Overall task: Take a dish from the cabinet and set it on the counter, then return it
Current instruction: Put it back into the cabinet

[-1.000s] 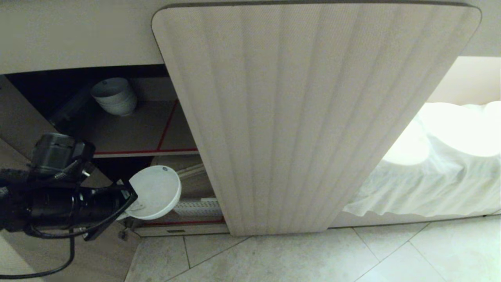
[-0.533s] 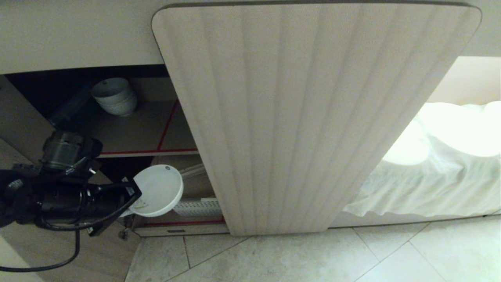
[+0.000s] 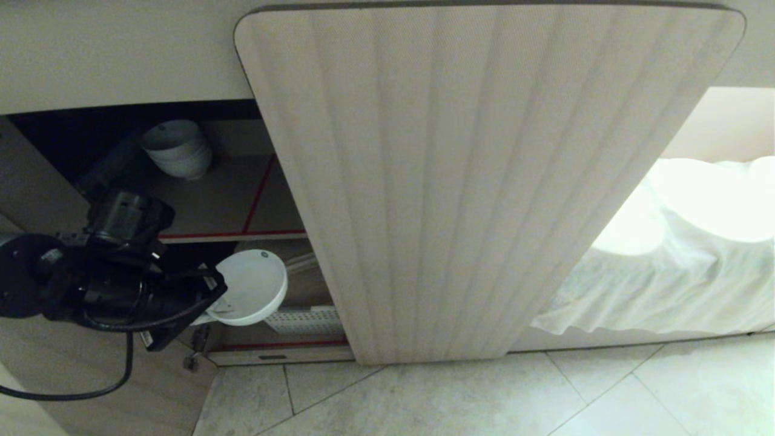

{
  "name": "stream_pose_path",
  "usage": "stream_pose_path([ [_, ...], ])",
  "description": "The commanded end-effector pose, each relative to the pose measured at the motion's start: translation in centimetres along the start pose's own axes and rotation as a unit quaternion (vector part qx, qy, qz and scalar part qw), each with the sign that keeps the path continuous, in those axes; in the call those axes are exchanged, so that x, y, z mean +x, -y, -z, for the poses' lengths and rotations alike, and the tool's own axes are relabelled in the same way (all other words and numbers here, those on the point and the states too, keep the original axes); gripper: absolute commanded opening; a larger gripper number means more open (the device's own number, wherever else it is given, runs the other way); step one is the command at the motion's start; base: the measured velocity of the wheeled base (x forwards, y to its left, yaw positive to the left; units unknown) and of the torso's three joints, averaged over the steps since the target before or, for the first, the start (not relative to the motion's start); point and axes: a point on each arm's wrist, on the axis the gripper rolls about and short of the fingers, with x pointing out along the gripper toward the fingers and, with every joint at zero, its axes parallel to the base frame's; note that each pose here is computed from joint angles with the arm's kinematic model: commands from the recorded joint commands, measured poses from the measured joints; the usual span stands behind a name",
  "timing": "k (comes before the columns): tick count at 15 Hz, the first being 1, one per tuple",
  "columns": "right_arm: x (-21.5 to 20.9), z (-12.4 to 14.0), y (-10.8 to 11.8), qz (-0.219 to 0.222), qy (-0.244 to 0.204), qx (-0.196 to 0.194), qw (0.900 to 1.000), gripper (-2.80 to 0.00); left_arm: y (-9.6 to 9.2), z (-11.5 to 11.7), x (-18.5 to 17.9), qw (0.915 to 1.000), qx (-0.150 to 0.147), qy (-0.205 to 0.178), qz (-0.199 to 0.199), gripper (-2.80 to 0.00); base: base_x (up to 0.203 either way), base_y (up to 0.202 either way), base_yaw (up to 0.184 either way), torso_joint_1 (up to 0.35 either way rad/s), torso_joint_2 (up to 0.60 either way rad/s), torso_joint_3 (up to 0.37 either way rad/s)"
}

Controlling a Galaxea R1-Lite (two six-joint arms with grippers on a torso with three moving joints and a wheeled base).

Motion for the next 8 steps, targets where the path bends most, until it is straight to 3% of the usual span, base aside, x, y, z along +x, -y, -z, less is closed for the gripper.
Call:
stream_pose_path([
  [1, 0.0, 0.0, 0.0, 0.0, 0.0, 0.0, 1.0, -2.8, 0.2, -0.9, 0.3, 0.9999, -0.014, 0.003, -0.001, -2.8, 0.0, 0.0, 0.0, 0.0, 0.0, 0.0],
  [4, 0.0, 0.0, 0.0, 0.0, 0.001, 0.0, 1.0, -2.8, 0.2, -1.7, 0.6, 0.9996, -0.026, 0.006, -0.006, -2.8, 0.0, 0.0, 0.0, 0.0, 0.0, 0.0],
  [8, 0.0, 0.0, 0.0, 0.0, 0.0, 0.0, 1.0, -2.8, 1.3, -3.0, 0.8, 0.9972, -0.07, 0.025, 0.007, -2.8, 0.0, 0.0, 0.0, 0.0, 0.0, 0.0],
])
